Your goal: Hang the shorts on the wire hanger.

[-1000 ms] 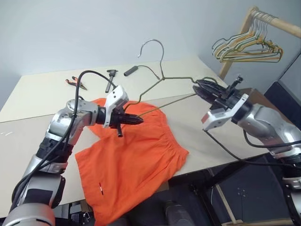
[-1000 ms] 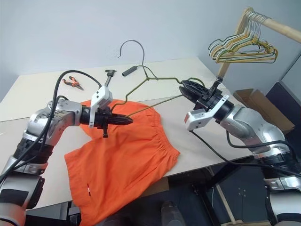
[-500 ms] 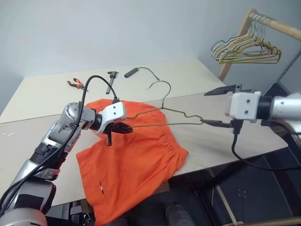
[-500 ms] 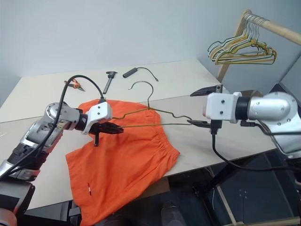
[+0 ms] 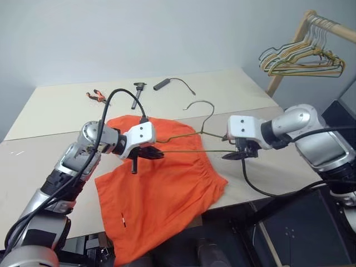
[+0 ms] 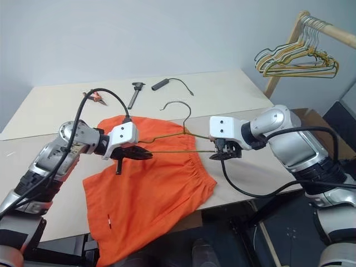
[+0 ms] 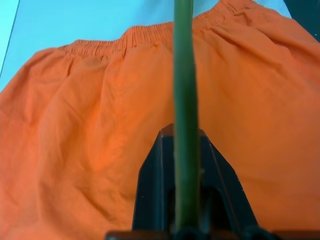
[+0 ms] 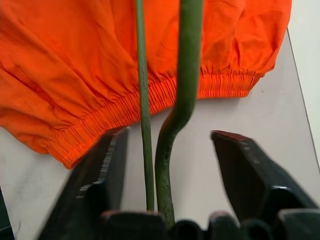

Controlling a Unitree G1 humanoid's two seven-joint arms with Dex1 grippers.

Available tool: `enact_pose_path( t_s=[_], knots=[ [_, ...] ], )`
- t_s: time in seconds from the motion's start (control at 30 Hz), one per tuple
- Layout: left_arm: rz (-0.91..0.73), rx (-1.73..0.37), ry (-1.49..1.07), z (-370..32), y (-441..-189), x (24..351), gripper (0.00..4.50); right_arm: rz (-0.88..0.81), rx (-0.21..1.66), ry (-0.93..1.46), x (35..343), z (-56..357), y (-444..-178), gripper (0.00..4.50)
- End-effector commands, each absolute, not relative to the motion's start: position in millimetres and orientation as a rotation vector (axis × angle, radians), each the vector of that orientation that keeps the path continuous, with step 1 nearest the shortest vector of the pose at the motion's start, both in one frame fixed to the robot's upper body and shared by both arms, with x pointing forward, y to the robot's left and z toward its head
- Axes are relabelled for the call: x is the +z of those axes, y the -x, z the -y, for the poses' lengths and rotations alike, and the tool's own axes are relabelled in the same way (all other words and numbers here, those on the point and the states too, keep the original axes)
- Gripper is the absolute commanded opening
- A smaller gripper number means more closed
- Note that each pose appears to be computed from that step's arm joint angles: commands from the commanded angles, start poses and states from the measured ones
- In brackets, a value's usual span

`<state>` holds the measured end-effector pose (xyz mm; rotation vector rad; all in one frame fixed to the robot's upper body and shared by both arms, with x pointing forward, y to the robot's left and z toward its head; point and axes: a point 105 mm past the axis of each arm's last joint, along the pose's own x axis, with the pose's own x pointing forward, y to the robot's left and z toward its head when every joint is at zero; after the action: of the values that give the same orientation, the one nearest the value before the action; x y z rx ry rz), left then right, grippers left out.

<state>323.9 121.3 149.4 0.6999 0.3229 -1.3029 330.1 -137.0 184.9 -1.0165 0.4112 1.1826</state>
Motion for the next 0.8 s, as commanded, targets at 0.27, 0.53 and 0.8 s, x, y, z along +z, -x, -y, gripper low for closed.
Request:
enact_pose_path(
  t_s=[0.27, 0.53, 0.8],
  knots=[
    [-0.224, -1.316, -0.734, -117, -322, 167, 0.00, -0.409, 1.185, 1.070, 191, 140, -327, 0.01],
    [-0.163, -1.424, -0.662, -125, -316, 173, 1.03, -0.425, 1.199, 1.019, 188, 149, -316, 0.00],
    [-0.155, -1.143, -0.532, -176, -347, 177, 3.56, -0.730, 1.000, 0.607, 134, 218, -261, 0.00]
  ],
)
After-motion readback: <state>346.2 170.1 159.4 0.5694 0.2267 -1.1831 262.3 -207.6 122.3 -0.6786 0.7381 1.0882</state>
